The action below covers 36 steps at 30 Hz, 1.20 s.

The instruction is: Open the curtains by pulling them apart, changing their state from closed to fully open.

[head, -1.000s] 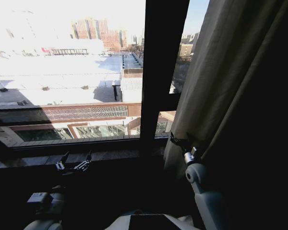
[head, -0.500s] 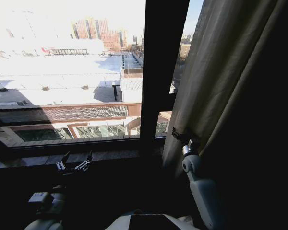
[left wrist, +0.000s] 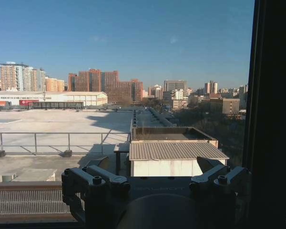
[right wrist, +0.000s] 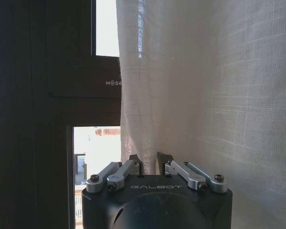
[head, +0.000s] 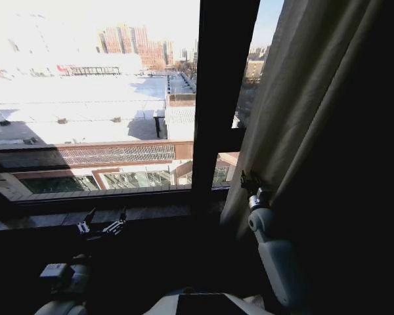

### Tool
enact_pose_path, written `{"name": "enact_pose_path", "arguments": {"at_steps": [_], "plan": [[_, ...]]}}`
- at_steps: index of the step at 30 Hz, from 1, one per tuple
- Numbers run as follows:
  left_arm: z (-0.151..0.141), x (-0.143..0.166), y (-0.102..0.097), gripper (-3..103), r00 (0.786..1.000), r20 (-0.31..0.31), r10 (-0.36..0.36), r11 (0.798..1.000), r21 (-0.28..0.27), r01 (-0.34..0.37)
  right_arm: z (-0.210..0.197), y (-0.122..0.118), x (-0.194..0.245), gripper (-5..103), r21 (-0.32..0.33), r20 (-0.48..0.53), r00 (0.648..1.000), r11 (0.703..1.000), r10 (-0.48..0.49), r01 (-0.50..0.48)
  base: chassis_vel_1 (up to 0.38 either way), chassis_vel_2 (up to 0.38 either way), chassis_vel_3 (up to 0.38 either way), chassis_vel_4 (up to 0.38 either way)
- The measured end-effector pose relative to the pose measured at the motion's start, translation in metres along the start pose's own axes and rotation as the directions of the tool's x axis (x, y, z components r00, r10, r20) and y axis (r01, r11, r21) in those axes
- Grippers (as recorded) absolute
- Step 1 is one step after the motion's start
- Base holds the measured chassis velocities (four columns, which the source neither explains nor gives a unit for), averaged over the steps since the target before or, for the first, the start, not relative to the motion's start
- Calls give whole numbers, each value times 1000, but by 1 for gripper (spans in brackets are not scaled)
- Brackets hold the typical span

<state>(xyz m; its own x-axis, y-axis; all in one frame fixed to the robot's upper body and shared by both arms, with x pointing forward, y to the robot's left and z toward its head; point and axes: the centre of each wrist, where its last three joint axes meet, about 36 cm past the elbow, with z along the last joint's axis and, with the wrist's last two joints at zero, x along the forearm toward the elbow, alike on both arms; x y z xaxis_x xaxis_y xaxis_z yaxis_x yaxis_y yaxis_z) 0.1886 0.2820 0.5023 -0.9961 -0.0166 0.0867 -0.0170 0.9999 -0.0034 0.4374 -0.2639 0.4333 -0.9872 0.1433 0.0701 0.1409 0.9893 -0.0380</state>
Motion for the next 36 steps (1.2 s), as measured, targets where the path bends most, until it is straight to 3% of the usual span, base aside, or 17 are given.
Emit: {"name": "enact_pose_path", "arguments": {"at_steps": [3,7,13,25,28,29,33,34,36], "plan": [[0,0,0,100,1000,-1,-3,1000,0,3,-2,0,-4,6,0,7,1000,1000,-2,2,0,0,0,0],[0,0,0,100,1000,-1,-4,1000,0,4,-3,1,-4,1,-1,10,1000,1000,-7,7,0,0,0,0],[0,0,0,100,1000,1,-6,1000,2,6,-6,-2,-5,0,-28,10,1000,1000,-3,3,0,0,0,0],[0,0,-1,100,1000,5,-8,1000,10,8,-12,-41,-17,0,-45,13,988,987,152,-152,0,0,0,0],[0,0,-1,100,1000,10,-11,1000,10,11,-12,-66,-29,0,-47,-3,962,961,273,-272,0,0,0,0],[0,0,-1,100,1000,10,-11,1000,10,11,-12,-66,-29,0,-47,-3,962,961,273,-272,0,0,0,0],[0,0,-1,100,1000,14,-15,1000,13,14,-10,-108,-43,0,-53,-33,905,903,424,-425,0,0,0,0],[0,0,-1,100,1000,14,-15,1000,13,14,-10,-108,-43,0,-53,-33,905,903,424,-425,0,0,0,0],[0,0,-1,100,1000,15,-16,1000,15,16,-9,-138,-48,0,-49,-42,863,862,504,-505,0,0,0,0]]}}
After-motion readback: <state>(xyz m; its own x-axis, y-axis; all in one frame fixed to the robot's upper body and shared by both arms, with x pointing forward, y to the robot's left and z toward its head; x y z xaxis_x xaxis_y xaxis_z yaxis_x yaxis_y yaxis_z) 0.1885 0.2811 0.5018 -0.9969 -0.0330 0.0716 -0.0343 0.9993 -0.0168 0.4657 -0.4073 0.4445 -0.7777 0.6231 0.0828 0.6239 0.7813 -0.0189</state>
